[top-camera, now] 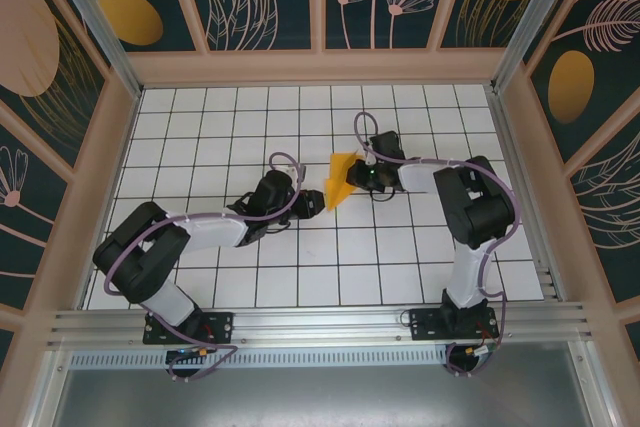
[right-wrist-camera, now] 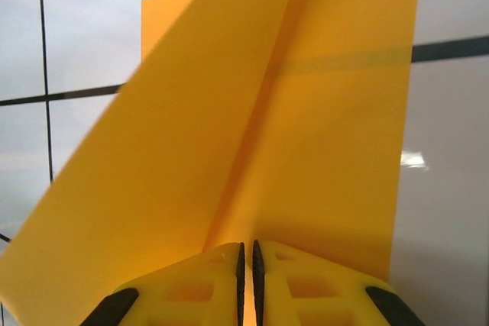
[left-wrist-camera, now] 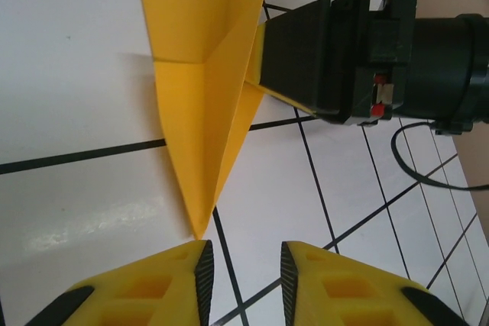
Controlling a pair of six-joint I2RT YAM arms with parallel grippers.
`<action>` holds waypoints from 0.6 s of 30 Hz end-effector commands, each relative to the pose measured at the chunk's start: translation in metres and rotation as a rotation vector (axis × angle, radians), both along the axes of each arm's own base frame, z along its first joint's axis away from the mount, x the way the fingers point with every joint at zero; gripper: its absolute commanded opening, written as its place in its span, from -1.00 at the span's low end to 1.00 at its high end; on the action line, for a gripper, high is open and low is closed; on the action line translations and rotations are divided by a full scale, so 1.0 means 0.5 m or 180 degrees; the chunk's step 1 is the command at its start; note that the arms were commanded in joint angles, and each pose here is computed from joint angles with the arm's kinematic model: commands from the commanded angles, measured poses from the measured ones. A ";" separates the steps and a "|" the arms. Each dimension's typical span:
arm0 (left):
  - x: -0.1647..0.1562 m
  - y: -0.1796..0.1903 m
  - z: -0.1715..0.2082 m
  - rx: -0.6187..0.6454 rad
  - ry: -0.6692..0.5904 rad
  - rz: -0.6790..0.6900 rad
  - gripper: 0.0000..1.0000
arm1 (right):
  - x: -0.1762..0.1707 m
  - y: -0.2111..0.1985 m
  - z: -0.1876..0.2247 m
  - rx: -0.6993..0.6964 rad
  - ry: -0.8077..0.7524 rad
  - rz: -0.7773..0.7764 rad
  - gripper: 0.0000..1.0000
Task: Fold a paper plane with a square sheet of paper (pick it up from the middle)
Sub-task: Fourth fold the wing at the center of the table.
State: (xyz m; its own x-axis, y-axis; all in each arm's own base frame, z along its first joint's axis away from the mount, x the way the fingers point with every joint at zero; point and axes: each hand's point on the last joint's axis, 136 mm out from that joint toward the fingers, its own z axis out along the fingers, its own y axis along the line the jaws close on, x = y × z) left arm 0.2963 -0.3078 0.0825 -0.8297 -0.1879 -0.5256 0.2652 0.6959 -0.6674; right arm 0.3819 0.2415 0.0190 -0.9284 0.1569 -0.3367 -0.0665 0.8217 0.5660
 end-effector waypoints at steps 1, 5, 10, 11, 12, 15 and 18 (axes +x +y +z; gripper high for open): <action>0.019 -0.014 0.007 -0.0027 -0.0127 0.0011 -0.29 | -0.109 0.015 -0.056 -0.0159 0.0539 0.0059 -0.70; 0.019 -0.023 -0.018 0.0005 -0.0070 -0.0051 -0.24 | -0.154 0.029 -0.055 -0.0138 0.0681 0.0036 -0.71; 0.023 -0.017 -0.060 0.0171 0.0019 -0.0020 -0.23 | -0.179 0.050 -0.045 -0.0087 0.0728 0.0073 -0.72; 0.023 -0.017 -0.066 0.0187 0.0032 -0.0020 -0.24 | -0.180 0.051 -0.043 -0.0082 0.0729 0.0076 -0.72; 0.022 -0.017 -0.069 0.0196 0.0045 -0.0026 -0.26 | -0.179 0.051 -0.041 -0.0075 0.0728 0.0075 -0.72; 0.019 -0.023 -0.080 0.0199 0.0098 -0.0075 -0.35 | -0.181 0.055 -0.036 -0.0032 0.0727 0.0101 -0.73; 0.015 -0.030 -0.095 0.0197 0.0168 -0.0139 -0.47 | -0.181 0.063 -0.027 0.0045 0.0694 0.0150 -0.73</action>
State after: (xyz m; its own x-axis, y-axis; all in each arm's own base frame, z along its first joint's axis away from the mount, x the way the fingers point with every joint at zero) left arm 0.3005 -0.3132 0.0331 -0.8660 -0.1356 -0.4812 0.2341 0.7406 -0.6299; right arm 0.3214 0.2790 0.0178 -0.9640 0.1410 -0.2256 -0.0237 0.7990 0.6009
